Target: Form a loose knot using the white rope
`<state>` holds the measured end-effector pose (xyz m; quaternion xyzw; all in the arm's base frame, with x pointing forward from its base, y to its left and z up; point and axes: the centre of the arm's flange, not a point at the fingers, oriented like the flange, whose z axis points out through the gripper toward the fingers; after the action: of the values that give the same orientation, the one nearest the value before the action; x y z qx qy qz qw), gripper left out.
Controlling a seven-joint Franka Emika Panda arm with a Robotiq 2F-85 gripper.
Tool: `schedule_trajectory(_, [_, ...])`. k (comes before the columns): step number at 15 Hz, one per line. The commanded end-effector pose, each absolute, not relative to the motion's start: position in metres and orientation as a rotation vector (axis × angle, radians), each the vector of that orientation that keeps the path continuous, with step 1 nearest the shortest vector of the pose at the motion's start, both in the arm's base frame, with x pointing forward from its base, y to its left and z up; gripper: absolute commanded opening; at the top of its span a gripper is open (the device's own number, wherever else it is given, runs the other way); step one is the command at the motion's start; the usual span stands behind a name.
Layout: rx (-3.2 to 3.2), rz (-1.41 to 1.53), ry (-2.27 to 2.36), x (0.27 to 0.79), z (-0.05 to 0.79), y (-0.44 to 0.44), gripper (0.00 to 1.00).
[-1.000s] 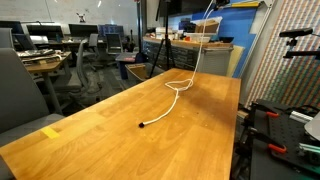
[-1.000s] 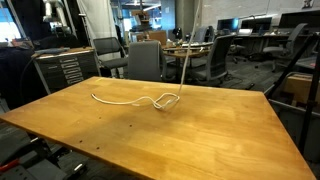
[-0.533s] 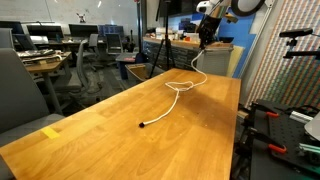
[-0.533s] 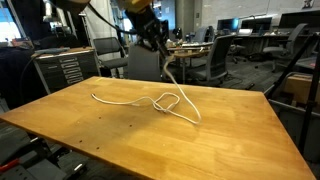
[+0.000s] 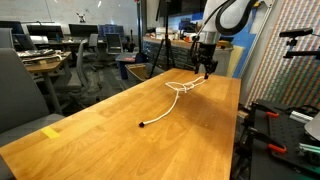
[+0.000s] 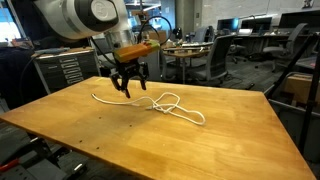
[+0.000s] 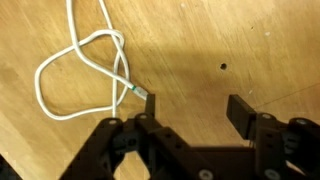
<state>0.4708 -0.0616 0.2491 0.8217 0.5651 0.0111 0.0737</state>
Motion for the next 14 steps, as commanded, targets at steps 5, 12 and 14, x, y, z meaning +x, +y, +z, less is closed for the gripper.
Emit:
schedule_trajectory(5, [2.551, -0.497, 1.616, 0.454, 0.236, -0.089, 1.0])
schedule_trajectory(12, [2.773, -0.482, 1.476, 0.439, 0.218, -0.059, 1.0])
schedule_trajectory(14, [2.889, -0.429, 1.341, 0.436, 0.2, -0.048, 1.0])
